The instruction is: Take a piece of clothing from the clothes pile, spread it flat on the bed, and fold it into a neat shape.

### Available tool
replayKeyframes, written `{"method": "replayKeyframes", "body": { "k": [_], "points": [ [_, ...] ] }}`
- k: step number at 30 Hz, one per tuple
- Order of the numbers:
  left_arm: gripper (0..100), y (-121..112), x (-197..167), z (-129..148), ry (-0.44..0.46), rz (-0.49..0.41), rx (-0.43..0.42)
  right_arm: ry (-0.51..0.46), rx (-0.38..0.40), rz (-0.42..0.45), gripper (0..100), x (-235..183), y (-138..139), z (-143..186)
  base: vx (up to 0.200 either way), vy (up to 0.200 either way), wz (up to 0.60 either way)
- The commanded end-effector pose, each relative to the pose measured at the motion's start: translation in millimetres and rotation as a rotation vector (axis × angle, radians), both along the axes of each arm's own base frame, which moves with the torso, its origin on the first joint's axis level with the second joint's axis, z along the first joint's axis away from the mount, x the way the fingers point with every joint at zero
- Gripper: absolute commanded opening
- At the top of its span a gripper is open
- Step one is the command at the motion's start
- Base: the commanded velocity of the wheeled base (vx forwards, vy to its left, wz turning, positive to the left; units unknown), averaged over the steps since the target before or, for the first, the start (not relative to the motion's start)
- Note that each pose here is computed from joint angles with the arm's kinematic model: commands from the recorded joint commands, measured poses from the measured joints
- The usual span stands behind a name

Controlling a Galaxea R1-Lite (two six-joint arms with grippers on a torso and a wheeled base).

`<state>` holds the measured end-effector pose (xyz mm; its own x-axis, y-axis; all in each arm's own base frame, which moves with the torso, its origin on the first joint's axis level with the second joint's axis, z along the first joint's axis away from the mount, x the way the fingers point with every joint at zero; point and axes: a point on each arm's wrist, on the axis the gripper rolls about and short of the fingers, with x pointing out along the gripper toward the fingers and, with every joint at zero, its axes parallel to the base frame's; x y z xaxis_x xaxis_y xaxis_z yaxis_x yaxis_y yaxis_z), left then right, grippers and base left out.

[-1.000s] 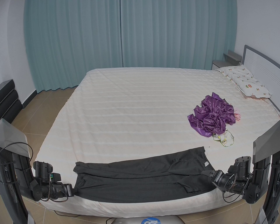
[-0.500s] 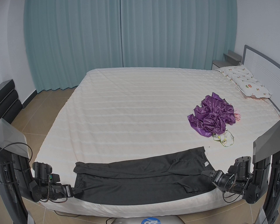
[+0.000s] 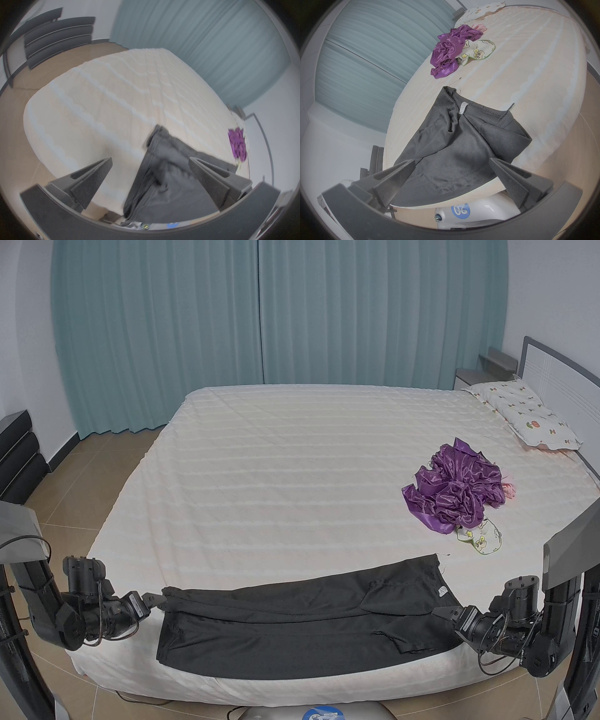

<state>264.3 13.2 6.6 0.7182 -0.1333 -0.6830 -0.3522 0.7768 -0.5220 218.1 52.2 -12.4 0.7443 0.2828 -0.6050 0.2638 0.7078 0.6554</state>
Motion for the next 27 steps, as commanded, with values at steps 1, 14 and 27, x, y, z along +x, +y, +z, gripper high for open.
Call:
{"method": "replayKeyframes", "body": {
  "k": [1,14,27],
  "points": [
    [100,-24.0,37.2,8.8,-0.008,0.067,-0.063,0.001,0.001,-0.001,100,-2.1,-0.5,-0.2,0.0,0.0,0.0],
    [0,-28.2,51.1,-15.3,0.06,0.106,-0.017,0.012,0.026,-0.031,100,-2.7,-1.4,0.0,0.0,0.0,0.0],
    [0,-25.4,36.4,-24.8,0.158,0.111,0.062,0.02,0.026,-0.032,100,-4.0,-2.4,-0.5,0.0,0.0,0.0]
  ]
}}
